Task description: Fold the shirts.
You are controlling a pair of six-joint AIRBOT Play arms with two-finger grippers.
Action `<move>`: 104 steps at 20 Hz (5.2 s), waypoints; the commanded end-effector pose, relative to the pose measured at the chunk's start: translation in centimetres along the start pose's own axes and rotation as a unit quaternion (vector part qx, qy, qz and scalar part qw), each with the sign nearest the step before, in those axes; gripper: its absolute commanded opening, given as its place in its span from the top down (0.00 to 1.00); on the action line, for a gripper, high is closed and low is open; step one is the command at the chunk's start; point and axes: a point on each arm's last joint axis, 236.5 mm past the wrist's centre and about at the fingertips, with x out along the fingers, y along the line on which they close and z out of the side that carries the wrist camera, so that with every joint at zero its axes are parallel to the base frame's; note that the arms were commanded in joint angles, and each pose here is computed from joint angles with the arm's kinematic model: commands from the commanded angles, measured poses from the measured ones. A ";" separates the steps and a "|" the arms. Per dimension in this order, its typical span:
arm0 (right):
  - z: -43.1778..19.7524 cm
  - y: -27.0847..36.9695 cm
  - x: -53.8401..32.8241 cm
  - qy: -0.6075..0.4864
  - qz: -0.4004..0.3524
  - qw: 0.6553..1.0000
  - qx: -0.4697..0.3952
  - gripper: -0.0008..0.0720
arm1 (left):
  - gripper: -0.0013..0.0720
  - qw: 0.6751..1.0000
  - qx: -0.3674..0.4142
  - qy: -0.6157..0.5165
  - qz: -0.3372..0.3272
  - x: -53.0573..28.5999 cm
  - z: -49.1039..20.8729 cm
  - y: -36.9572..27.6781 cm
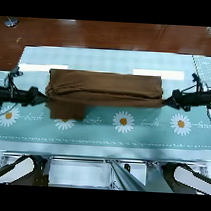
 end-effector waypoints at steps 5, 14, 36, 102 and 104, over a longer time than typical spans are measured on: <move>8.1 2.9 -0.3 -0.047 0.063 0.997 0.008 0.95 | 0.93 1.000 0.000 -0.021 0.009 4.4 11.1 -1.9; 13.3 1.6 5.4 -0.039 0.060 0.997 0.037 0.95 | 0.93 0.998 -0.056 0.005 0.003 8.4 15.5 0.8; 10.4 -1.3 10.2 0.076 -0.001 0.996 0.056 0.15 | 0.03 0.996 0.088 -0.023 -0.013 0.9 3.9 -7.8; 1.0 28.5 10.9 0.088 0.040 0.960 -0.261 0.12 | 0.93 0.977 0.148 -0.143 0.057 -0.1 -4.6 -10.2; 3.9 25.8 2.5 0.053 0.016 0.965 -0.254 0.12 | 0.93 0.976 0.148 -0.149 0.058 -0.1 -4.2 -10.2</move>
